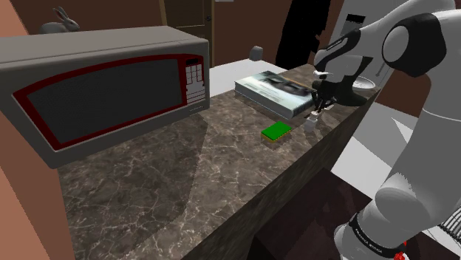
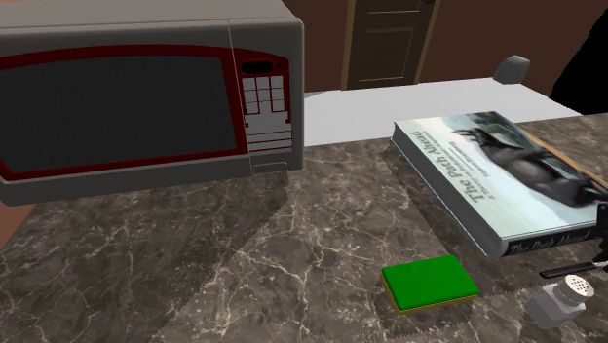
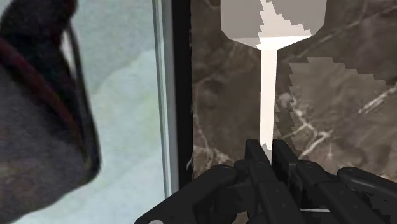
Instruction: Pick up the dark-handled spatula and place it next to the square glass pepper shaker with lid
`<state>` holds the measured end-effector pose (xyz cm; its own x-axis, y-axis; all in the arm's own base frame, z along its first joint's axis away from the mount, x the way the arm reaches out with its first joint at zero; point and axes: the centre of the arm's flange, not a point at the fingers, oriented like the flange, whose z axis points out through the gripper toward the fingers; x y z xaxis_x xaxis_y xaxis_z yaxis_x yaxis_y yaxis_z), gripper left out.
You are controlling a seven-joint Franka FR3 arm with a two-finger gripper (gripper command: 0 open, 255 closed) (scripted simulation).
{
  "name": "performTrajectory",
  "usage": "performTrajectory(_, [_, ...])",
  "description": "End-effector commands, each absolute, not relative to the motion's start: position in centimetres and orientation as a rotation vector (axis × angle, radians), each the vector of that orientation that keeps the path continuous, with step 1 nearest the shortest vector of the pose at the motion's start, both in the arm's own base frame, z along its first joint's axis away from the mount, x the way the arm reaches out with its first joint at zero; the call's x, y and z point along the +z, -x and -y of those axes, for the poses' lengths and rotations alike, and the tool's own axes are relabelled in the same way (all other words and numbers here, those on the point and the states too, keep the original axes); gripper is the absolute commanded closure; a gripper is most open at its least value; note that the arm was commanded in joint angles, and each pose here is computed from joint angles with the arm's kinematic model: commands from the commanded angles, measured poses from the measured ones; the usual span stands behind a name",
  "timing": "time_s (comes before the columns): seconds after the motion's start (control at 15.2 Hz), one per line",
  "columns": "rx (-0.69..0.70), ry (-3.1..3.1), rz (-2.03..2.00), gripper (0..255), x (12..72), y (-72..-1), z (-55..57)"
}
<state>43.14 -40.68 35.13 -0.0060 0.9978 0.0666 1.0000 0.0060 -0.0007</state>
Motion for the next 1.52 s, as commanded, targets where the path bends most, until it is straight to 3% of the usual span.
performTrajectory(0.0, [-0.072,2.181,2.194,255,35.0,-43.1,40.7])
performTrajectory(0.26, [-0.072,2.181,2.194,255,35.1,-43.1,40.7])
performTrajectory(0.33, [-0.072,2.181,2.194,0,35.1,-43.1,40.7])
performTrajectory(0.66, [-0.072,2.181,2.194,0,35.0,-43.1,40.7])
performTrajectory(0.92, [-0.072,2.181,2.194,0,40.0,-43.1,41.0])
performTrajectory(1.45, [-0.072,2.181,2.194,0,40.0,-43.1,41.0])
